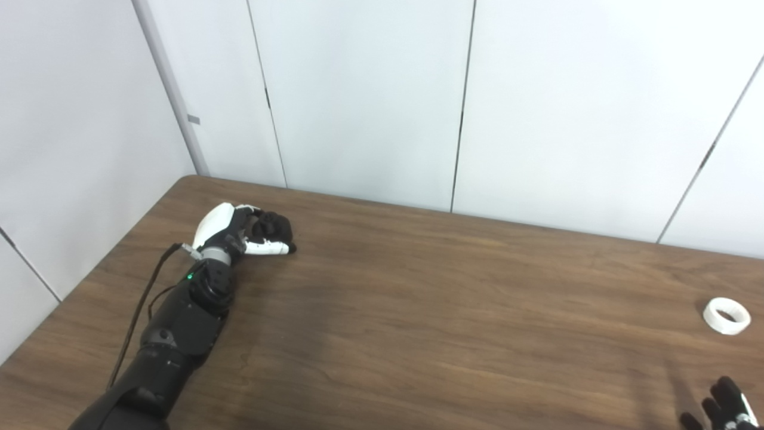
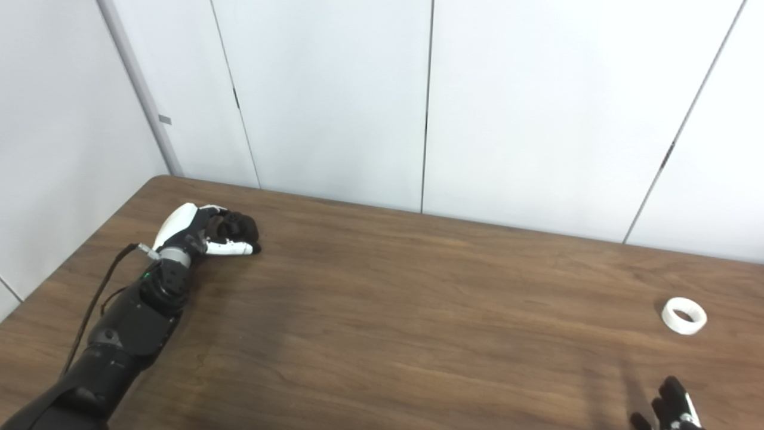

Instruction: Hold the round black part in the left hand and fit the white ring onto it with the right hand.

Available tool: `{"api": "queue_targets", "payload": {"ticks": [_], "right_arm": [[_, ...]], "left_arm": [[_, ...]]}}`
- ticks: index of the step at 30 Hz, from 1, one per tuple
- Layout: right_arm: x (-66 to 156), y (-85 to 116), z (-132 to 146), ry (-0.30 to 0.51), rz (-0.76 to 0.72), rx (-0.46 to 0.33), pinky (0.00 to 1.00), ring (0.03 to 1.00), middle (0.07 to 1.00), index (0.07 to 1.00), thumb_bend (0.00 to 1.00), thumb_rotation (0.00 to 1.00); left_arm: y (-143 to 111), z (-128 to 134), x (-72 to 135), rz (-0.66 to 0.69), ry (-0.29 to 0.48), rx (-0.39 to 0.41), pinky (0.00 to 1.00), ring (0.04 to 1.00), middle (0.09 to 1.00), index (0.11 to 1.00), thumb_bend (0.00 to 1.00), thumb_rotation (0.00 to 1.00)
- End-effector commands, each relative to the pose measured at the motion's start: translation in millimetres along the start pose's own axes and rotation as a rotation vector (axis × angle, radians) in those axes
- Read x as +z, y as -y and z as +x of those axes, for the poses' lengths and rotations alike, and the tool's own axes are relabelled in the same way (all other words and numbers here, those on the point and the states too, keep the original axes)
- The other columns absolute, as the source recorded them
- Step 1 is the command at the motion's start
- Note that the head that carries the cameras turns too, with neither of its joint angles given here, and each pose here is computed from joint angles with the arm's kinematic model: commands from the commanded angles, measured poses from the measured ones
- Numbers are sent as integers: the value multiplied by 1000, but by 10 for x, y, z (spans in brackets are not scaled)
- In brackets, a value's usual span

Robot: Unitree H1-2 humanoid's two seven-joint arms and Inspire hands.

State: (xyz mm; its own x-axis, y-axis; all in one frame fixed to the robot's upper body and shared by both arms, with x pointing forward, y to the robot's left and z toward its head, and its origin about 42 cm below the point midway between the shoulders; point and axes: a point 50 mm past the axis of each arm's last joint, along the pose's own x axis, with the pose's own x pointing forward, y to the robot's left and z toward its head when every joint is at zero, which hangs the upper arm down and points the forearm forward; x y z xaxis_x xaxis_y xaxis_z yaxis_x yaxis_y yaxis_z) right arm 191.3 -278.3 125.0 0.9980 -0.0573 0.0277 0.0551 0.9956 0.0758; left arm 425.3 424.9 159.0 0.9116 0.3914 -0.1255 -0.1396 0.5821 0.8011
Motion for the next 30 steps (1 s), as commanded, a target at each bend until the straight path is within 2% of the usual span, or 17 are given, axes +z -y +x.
{"api": "queue_targets", "payload": {"ticks": [1,19,30], "right_arm": [[16,-37,-12,2,11,6,1000,1000,990,969,528,966],[9,-21,-9,0,17,8,1000,1000,991,962,515,967],[6,-16,-11,-1,11,10,1000,1000,987,959,522,958]], "left_arm": [[-292,74,71,28,28,78,1000,1000,937,763,1000,323],[-349,49,-5,51,11,85,1000,999,922,754,1000,301],[-344,55,42,25,13,70,1000,995,915,753,997,305]]}}
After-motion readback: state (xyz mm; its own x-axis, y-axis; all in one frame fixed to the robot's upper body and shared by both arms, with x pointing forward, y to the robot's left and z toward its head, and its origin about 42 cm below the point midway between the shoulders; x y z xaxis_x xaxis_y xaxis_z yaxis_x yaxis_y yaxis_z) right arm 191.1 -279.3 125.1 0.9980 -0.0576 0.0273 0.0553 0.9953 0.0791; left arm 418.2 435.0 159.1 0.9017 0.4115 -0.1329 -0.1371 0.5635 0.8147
